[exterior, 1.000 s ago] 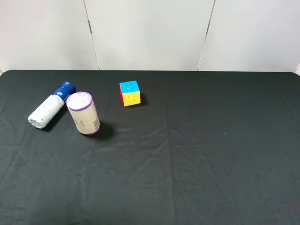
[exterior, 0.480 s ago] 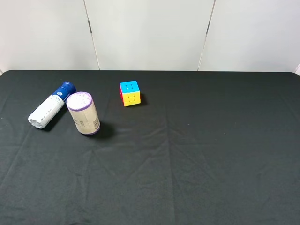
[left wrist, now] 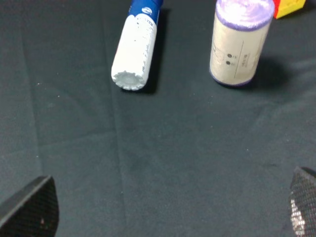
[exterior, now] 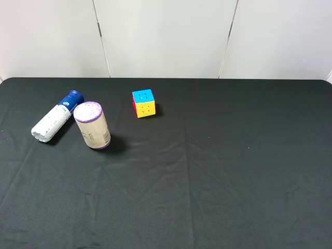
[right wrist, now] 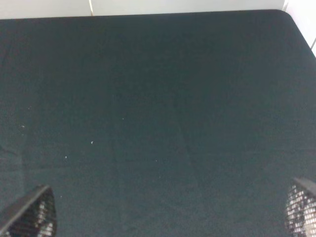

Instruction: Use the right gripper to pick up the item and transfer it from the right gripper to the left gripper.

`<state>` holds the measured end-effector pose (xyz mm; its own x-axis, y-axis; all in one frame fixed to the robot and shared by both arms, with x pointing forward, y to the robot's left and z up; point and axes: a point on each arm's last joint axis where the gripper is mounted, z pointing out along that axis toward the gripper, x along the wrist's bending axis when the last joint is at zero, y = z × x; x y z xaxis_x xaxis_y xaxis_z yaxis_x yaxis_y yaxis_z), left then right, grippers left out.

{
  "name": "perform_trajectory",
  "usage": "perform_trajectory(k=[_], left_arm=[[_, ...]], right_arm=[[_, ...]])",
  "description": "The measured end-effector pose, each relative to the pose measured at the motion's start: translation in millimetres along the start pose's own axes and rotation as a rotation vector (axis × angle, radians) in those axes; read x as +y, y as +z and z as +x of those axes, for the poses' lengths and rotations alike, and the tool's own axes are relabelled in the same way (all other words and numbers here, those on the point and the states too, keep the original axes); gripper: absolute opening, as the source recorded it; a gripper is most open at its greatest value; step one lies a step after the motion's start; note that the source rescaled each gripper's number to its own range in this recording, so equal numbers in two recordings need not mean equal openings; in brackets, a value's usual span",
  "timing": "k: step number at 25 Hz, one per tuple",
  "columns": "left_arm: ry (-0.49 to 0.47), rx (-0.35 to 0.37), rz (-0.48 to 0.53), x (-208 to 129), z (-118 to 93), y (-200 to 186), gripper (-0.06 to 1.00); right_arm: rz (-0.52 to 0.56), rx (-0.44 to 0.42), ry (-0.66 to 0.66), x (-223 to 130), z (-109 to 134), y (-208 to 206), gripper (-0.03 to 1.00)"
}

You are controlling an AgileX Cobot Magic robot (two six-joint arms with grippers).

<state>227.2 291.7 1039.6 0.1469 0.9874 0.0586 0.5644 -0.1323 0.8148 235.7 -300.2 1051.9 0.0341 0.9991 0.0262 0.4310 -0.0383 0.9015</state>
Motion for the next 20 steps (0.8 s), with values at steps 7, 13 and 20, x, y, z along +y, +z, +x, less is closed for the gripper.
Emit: perform_trajectory(k=[7, 13, 20], left_arm=[[-0.021, 0.026, 0.004, -0.4, 2.4, -0.1, 0.84], [-0.022, 0.026, 0.004, -0.4, 2.4, -0.1, 0.83], [-0.022, 0.026, 0.004, -0.4, 2.4, -0.1, 0.83]], right_arm=[[0.0, 0.0, 0.0, 0.0, 0.0, 0.0, 1.0], [0.0, 0.0, 0.0, 0.0, 0.0, 0.0, 1.0], [0.0, 0.0, 0.0, 0.0, 0.0, 0.0, 1.0]])
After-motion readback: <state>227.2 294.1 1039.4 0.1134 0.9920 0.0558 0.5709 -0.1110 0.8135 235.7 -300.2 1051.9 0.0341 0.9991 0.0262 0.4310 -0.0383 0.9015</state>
